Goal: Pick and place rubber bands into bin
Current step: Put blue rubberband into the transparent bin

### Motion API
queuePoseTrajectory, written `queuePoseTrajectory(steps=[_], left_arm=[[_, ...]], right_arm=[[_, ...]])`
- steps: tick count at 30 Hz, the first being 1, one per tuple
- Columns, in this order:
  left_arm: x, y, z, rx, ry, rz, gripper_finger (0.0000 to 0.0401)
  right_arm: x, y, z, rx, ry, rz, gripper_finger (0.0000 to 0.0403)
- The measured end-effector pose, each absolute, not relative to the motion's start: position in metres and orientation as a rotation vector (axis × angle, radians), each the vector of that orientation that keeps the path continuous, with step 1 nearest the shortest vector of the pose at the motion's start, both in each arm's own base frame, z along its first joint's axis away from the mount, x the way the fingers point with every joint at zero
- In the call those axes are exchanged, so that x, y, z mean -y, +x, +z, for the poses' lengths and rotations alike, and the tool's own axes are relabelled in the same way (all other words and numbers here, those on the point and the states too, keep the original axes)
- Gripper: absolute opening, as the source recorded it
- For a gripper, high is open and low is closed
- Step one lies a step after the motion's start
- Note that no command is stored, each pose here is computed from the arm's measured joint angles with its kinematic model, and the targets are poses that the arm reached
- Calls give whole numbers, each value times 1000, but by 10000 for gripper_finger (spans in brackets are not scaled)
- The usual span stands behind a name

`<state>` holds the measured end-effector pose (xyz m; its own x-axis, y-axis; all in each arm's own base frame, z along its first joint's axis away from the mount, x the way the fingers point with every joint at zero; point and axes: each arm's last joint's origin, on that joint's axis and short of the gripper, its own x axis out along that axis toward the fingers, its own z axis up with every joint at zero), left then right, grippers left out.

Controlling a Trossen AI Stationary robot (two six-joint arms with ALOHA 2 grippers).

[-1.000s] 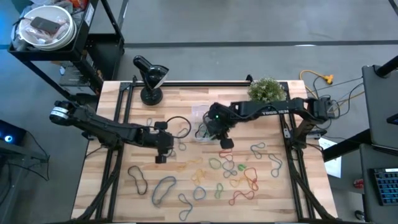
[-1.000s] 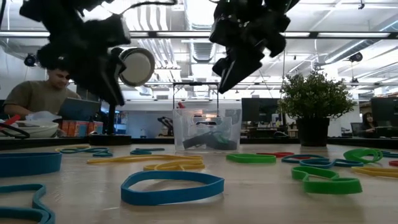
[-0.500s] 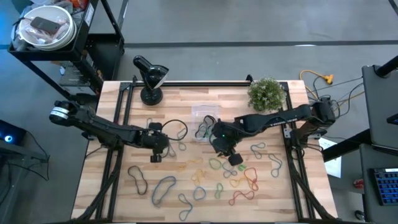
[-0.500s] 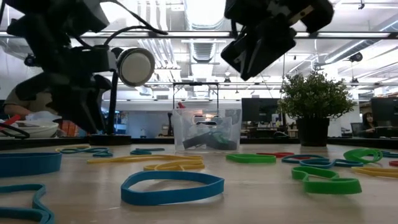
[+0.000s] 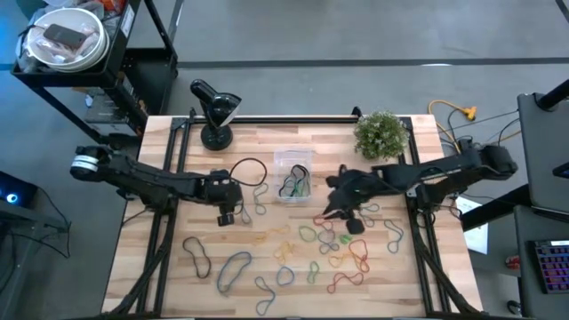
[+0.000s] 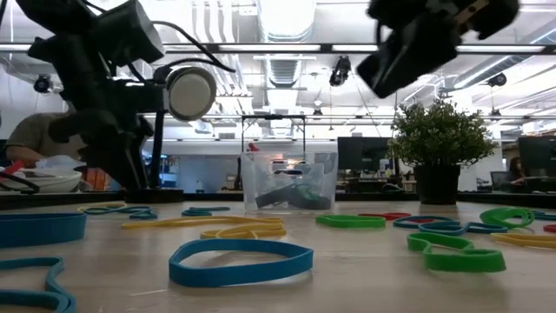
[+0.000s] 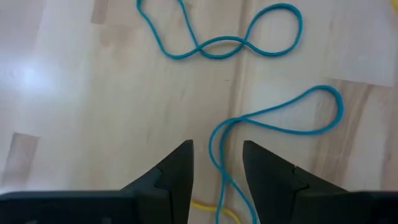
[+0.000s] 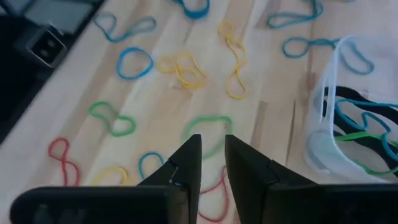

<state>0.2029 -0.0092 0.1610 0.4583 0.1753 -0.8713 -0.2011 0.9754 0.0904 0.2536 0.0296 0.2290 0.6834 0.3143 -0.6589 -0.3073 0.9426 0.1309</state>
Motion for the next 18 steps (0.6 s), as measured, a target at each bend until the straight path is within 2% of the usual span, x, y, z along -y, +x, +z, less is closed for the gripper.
queuePoseTrajectory(steps=[10, 18], left_arm=[[3, 207, 150, -1129, -54, 225, 123], [3, 212, 138, -1190, -55, 227, 123]], right_arm=[[-38, 192, 209, -536, 123, 306, 66], [-51, 175, 187, -634, 217, 245, 65]])
